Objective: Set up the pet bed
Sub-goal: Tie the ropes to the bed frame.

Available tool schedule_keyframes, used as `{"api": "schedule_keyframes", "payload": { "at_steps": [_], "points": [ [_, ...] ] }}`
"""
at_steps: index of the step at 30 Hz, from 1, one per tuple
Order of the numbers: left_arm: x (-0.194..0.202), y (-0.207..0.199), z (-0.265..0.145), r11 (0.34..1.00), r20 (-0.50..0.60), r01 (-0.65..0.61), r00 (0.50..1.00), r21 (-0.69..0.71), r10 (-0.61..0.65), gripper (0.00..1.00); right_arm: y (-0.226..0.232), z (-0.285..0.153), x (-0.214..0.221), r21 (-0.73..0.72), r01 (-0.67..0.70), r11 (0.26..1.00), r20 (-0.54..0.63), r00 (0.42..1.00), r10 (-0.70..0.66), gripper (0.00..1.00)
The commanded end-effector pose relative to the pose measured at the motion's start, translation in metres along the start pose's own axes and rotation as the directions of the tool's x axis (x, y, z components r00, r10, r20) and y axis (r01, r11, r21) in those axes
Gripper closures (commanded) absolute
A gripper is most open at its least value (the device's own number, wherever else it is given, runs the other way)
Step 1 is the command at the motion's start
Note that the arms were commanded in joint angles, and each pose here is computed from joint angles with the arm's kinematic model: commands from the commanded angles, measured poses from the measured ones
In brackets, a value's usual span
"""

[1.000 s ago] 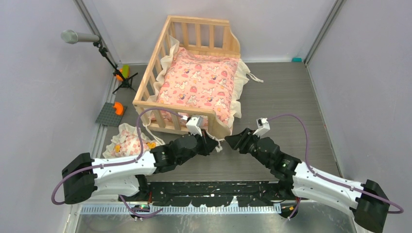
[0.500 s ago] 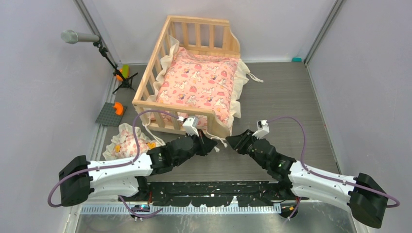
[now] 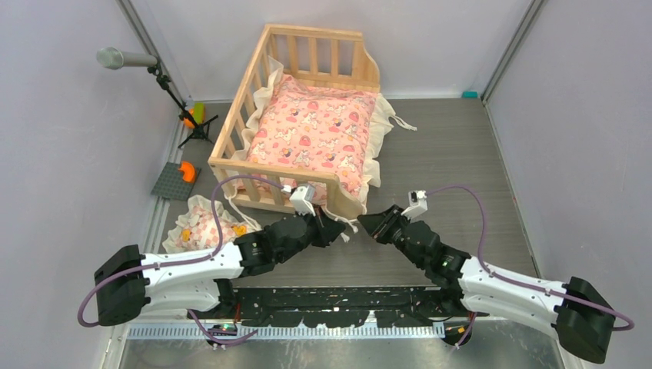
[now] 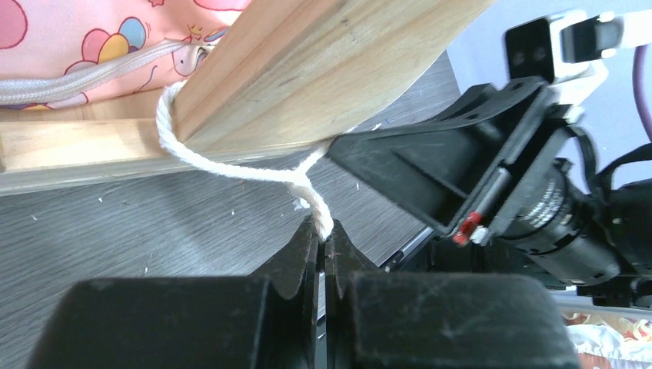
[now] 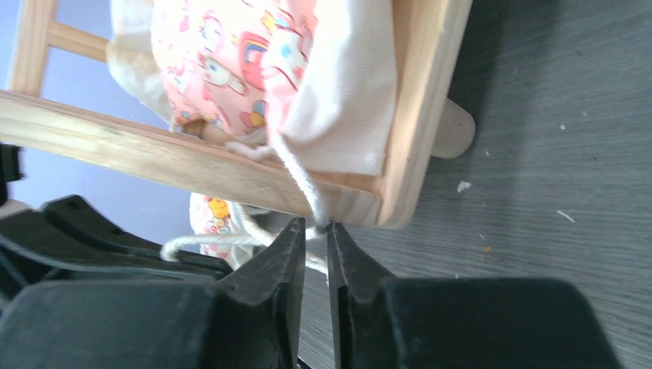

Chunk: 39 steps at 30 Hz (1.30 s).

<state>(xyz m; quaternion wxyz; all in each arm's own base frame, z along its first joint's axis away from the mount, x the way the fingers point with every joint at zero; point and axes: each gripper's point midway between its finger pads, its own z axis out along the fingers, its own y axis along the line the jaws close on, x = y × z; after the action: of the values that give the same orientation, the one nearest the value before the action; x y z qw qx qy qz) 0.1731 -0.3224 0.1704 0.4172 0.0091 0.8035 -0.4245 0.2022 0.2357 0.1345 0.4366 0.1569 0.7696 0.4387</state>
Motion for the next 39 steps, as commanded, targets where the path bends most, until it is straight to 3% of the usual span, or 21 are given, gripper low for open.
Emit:
{"api": "schedule_keyframes", "payload": {
  "at_steps": [1, 5, 10, 13, 16, 20, 39],
  "points": [
    [0.002, 0.003, 0.0, 1.0, -0.016, -0.021, 1.0, -0.013, 0.021, 1.0, 0.025, -0.007, -0.033, -0.069, -0.011, 0.998, 0.117, 0.993, 0.019, 0.71],
    [0.009, 0.012, -0.001, 0.999, -0.037, -0.008, 0.999, -0.048, 0.006, 1.0, 0.025, -0.02, -0.03, -0.067, 0.068, 0.995, 0.073, 0.995, -0.063, 0.59],
    [0.011, 0.016, 0.002, 0.996, -0.034, 0.043, 0.998, -0.081, -0.046, 1.0, 0.026, -0.033, -0.018, -0.124, 0.22, 0.968, 0.001, 0.975, -0.221, 0.58],
    [0.01, 0.016, 0.005, 0.993, -0.037, 0.062, 0.997, -0.104, -0.066, 1.0, 0.041, -0.041, 0.002, -0.258, 0.29, 0.922, -0.073, 0.946, -0.317, 0.58],
    [0.008, 0.013, 0.007, 0.991, -0.04, 0.06, 0.997, -0.119, -0.065, 1.0, 0.055, -0.046, 0.018, -0.368, 0.322, 0.872, -0.121, 0.914, -0.388, 0.57],
    [0.006, 0.01, 0.008, 0.991, -0.034, 0.071, 0.997, -0.114, -0.075, 1.0, 0.06, -0.04, 0.028, -0.41, 0.37, 0.834, -0.149, 0.874, -0.462, 0.53],
    [0.001, 0.003, 0.012, 0.991, -0.022, 0.091, 0.995, -0.101, -0.094, 1.0, 0.065, -0.015, 0.052, -0.487, 0.454, 0.746, -0.162, 0.793, -0.588, 0.51]
  ]
}}
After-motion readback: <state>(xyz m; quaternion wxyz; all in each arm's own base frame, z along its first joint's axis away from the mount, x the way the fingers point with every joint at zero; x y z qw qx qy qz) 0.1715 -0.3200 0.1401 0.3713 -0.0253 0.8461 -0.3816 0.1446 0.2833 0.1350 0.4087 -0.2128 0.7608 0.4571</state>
